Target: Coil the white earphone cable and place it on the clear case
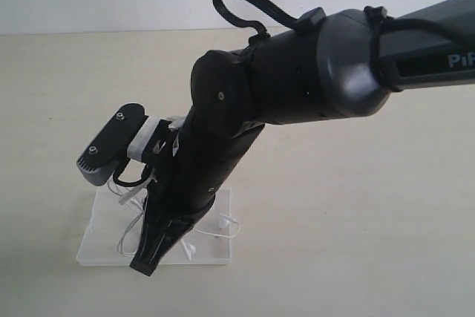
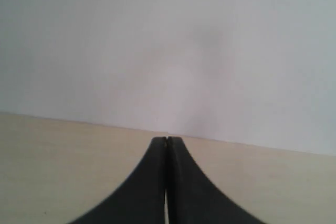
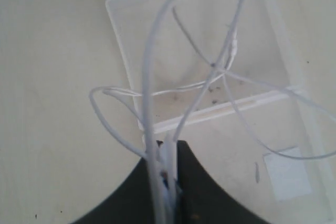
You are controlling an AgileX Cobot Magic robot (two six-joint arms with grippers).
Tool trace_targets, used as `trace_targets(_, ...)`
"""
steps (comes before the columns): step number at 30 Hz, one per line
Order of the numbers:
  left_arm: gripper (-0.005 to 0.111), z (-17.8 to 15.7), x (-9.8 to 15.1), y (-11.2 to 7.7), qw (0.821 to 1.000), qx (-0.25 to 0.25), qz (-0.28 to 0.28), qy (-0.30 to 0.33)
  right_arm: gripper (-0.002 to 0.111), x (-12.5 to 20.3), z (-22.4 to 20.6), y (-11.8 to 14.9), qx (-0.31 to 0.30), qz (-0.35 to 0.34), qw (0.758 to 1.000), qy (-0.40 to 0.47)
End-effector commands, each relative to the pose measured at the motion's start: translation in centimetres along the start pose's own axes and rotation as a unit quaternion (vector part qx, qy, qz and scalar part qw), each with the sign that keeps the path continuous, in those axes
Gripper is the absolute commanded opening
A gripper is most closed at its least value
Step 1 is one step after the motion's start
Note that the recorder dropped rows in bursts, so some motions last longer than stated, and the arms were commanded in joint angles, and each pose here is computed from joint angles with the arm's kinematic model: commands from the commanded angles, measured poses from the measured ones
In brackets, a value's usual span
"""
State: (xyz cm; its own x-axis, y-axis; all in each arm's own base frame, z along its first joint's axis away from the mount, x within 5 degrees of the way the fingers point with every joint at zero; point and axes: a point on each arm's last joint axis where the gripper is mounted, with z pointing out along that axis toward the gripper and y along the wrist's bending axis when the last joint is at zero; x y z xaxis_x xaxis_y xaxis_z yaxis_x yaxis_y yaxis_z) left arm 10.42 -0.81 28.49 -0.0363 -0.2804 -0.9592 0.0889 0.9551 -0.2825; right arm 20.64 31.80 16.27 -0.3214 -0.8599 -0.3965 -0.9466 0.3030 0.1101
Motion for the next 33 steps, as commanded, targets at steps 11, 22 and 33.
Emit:
trace_targets(11,0.000,-0.2,3.4,0.0,0.998,0.032,-0.001,0.056,0.000,-0.5,-0.1,-0.2,0.011,-0.006,1.000,-0.017)
trace_targets(22,0.000,-0.2,3.4,0.0,0.998,0.032,-0.001,0.056,0.000,-0.5,-0.1,-0.2,0.012,-0.006,1.000,-0.018)
trace_targets(33,0.000,-0.2,3.4,0.0,0.998,0.032,-0.001,0.056,0.000,-0.4,-0.1,-0.1,0.009,-0.006,1.000,-0.014)
